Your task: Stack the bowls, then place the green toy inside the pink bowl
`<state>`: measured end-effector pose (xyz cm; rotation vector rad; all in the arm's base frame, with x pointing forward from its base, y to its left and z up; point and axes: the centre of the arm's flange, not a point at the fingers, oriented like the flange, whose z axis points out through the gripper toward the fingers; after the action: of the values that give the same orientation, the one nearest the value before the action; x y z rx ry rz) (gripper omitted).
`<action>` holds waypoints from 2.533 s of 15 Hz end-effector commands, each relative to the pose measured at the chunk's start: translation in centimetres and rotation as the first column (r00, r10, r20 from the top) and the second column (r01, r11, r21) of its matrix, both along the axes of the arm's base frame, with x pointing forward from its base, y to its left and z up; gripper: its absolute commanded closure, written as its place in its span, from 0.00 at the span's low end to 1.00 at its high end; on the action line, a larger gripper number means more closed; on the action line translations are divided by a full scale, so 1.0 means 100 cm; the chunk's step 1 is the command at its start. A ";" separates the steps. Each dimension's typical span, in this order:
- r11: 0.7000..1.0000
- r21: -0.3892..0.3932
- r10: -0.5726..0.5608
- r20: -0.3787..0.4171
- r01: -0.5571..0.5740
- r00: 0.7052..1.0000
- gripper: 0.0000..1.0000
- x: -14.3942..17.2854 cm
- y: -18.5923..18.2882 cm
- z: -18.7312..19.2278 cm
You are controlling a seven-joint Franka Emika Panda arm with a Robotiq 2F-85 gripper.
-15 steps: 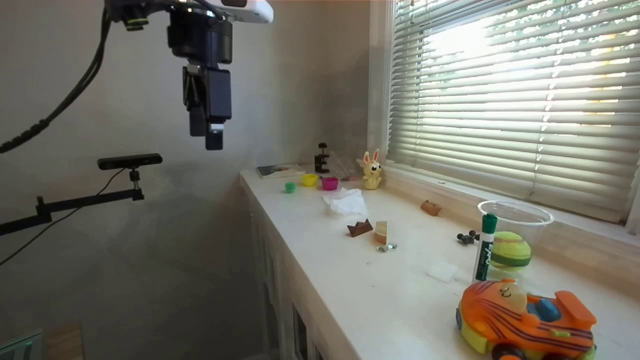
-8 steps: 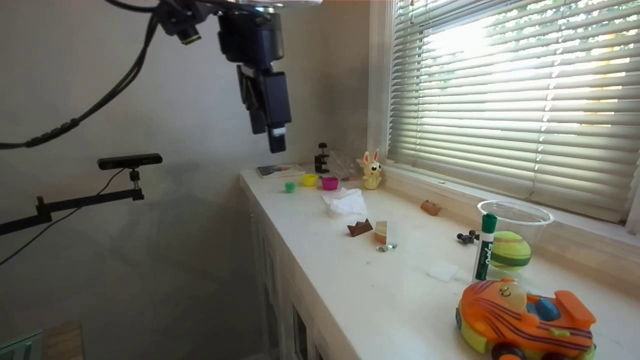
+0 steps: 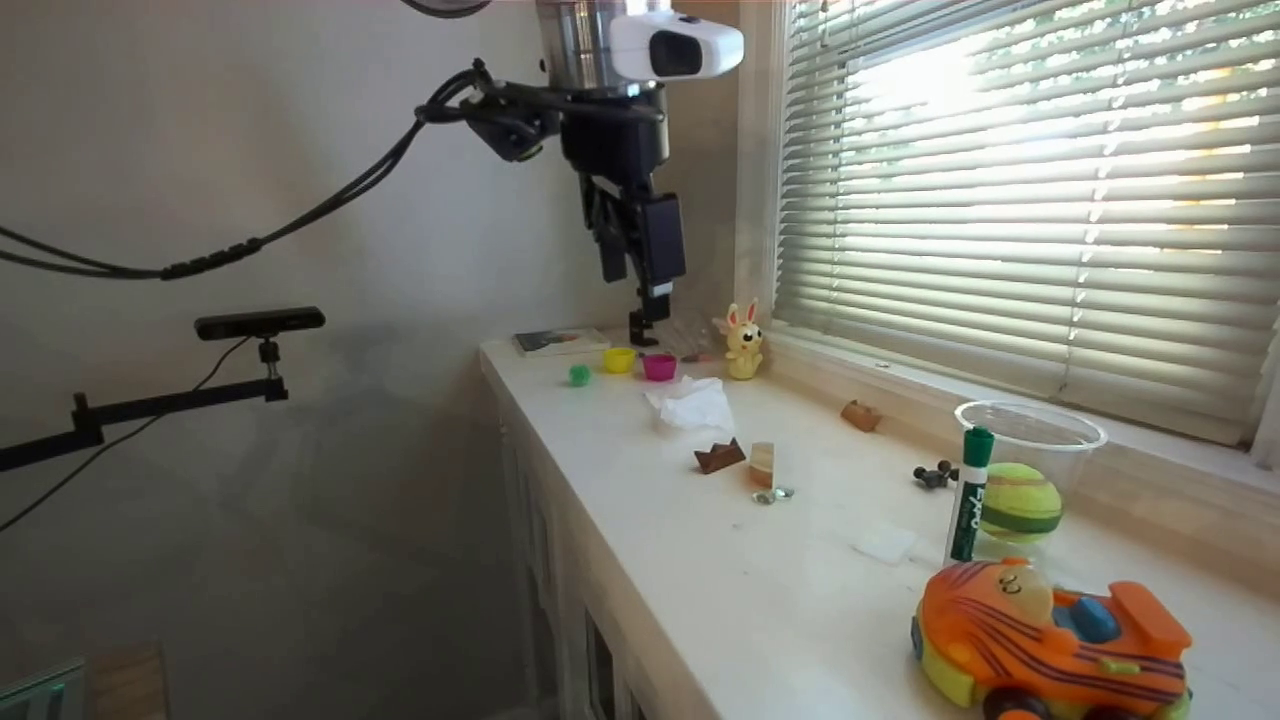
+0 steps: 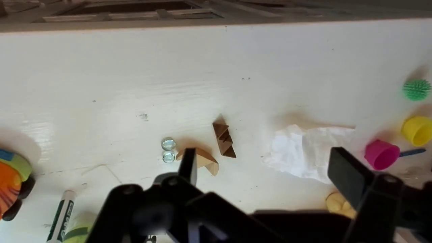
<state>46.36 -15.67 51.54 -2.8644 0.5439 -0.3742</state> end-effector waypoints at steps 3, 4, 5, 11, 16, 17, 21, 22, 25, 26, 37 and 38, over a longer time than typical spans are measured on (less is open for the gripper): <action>1.000 -0.001 -0.002 0.005 0.002 1.000 0.00 0.001 -0.001 0.003; 1.000 -0.016 0.010 0.010 -0.010 1.000 0.00 0.002 -0.003 0.000; 0.998 -0.017 0.054 0.027 -0.054 0.998 0.00 0.007 -0.004 -0.002; 0.951 -0.108 0.292 0.009 -0.290 0.956 0.00 0.058 0.001 0.000; 0.878 -0.172 0.456 0.017 -0.447 0.890 0.00 0.108 0.021 0.001; 0.860 -0.178 0.488 0.018 -0.477 0.873 0.00 0.118 0.028 0.000; 0.794 -0.198 0.591 0.026 -0.575 0.806 0.00 0.153 0.056 -0.008; 0.781 -0.204 0.610 0.039 -0.591 0.792 0.00 0.162 0.064 -0.010; 0.748 -0.209 0.652 0.057 -0.630 0.756 0.00 0.182 0.083 -0.012; 0.741 -0.212 0.660 0.057 -0.637 0.749 0.00 0.187 0.088 -0.012; 0.716 -0.220 0.683 0.029 -0.662 0.730 0.00 0.194 0.107 -0.019; 0.716 -0.220 0.683 0.029 -0.662 0.730 0.00 0.194 0.107 -0.019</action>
<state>65.75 -5.00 49.66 -2.9354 -0.6080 -0.4587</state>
